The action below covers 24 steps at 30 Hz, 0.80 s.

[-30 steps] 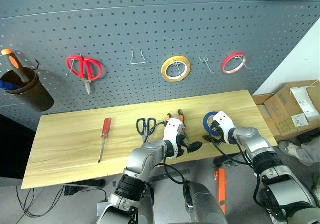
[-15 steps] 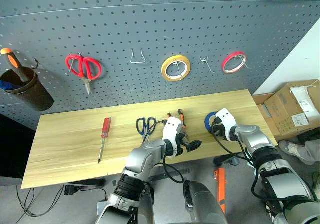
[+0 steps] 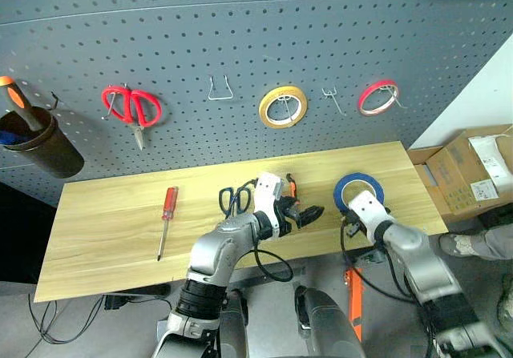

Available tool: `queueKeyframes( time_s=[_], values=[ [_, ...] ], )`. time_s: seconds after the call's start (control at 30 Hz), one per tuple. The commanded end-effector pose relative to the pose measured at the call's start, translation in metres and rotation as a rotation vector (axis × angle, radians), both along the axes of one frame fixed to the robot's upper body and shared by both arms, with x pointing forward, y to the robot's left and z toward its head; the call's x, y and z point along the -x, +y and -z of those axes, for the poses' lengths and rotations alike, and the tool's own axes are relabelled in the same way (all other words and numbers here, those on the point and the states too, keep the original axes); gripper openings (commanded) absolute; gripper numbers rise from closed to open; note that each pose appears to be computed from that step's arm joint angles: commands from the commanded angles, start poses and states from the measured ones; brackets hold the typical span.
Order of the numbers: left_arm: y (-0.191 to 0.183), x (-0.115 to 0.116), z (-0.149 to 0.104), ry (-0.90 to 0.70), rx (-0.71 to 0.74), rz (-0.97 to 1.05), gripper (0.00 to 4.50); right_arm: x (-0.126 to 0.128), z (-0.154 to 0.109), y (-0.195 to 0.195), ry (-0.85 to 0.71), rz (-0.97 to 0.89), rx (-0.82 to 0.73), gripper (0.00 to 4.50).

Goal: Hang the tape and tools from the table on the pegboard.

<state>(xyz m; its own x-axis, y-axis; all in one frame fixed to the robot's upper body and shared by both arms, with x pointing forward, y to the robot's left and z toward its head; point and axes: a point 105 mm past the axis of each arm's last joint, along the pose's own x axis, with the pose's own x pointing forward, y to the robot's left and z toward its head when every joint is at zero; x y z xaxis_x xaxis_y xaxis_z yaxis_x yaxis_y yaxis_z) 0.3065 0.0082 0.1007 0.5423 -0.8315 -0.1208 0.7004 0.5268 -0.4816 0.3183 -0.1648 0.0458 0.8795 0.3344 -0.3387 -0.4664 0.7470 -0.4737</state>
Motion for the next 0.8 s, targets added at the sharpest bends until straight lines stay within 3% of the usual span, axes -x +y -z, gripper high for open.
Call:
queueKeyframes(
  time_s=[0.03, 0.13, 0.33, 0.53, 0.6, 0.8],
  values=[
    [0.019, 0.013, -0.044, -0.043, 0.164, 0.056, 4.5, 0.015, -0.05, 0.016, -0.287, 0.04, 0.023, 0.54],
    [0.036, 0.018, -0.063, -0.042, 0.248, 0.082, 4.5, 0.015, -0.068, 0.027, -0.429, 0.054, 0.051, 0.54],
    [0.054, -0.004, -0.072, -0.043, 0.292, 0.013, 4.5, -0.017, -0.1, 0.034, -0.646, 0.027, 0.107, 0.54],
    [0.044, -0.024, -0.083, -0.108, 0.281, -0.042, 4.5, -0.059, -0.111, 0.029, -0.656, 0.015, 0.029, 0.54],
    [0.043, -0.025, -0.08, -0.117, 0.267, -0.062, 4.5, -0.068, -0.109, 0.026, -0.611, 0.029, -0.061, 0.54],
    [0.049, -0.022, -0.077, -0.116, 0.278, -0.1, 4.5, -0.072, -0.102, 0.025, -0.541, -0.016, -0.183, 0.54]
  ],
)
